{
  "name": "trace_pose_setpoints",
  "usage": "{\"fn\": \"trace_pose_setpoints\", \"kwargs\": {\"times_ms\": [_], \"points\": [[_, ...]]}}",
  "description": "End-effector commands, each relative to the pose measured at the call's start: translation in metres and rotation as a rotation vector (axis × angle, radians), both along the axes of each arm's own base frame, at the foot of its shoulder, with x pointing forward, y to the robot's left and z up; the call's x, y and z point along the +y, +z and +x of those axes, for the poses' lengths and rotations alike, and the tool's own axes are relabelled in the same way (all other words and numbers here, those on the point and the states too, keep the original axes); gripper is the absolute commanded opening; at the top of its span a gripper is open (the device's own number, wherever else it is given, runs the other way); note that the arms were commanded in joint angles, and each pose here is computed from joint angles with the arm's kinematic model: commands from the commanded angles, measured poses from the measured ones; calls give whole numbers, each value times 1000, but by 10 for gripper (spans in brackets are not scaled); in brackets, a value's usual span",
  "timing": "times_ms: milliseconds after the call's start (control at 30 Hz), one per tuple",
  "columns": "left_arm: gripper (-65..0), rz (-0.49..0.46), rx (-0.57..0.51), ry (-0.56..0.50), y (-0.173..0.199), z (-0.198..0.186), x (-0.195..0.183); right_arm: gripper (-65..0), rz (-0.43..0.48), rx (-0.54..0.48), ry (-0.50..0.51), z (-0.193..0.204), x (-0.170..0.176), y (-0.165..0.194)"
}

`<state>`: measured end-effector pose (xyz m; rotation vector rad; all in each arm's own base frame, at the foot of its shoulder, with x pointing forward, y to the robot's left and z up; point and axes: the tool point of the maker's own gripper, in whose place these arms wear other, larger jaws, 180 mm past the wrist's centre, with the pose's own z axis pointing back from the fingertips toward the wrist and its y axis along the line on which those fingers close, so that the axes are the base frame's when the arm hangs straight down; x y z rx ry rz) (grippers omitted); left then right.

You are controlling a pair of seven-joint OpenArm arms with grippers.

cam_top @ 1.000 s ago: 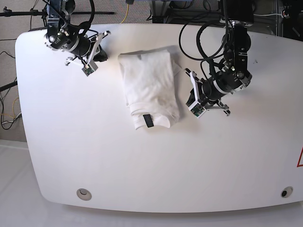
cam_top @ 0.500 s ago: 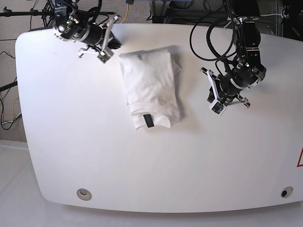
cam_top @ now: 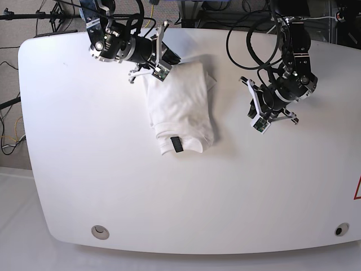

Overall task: Fold the T-shirt properly
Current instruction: 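Press the bundle's collar end down with the right gripper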

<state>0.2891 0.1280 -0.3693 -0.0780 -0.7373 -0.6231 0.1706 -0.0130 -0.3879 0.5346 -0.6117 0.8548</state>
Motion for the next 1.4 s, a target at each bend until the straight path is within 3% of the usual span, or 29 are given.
{"fn": "trace_pose_setpoints", "kwargs": {"times_ms": [0,267,433,1367], "points": [[-650,-15,-47,-7,13,7,-3,-650,29,-31,18,12,7,7],[-650,-15,-47,-6,13,7,-2,-650,-32,-11,91,36,16,-10],[-650,-13,-47,-6,13,7,-2,-650,-24,-31,126,47,31,-6],[-650,7,-46,-8,13,7,5,-650,-26,-39,79,131,48,-5]]}}
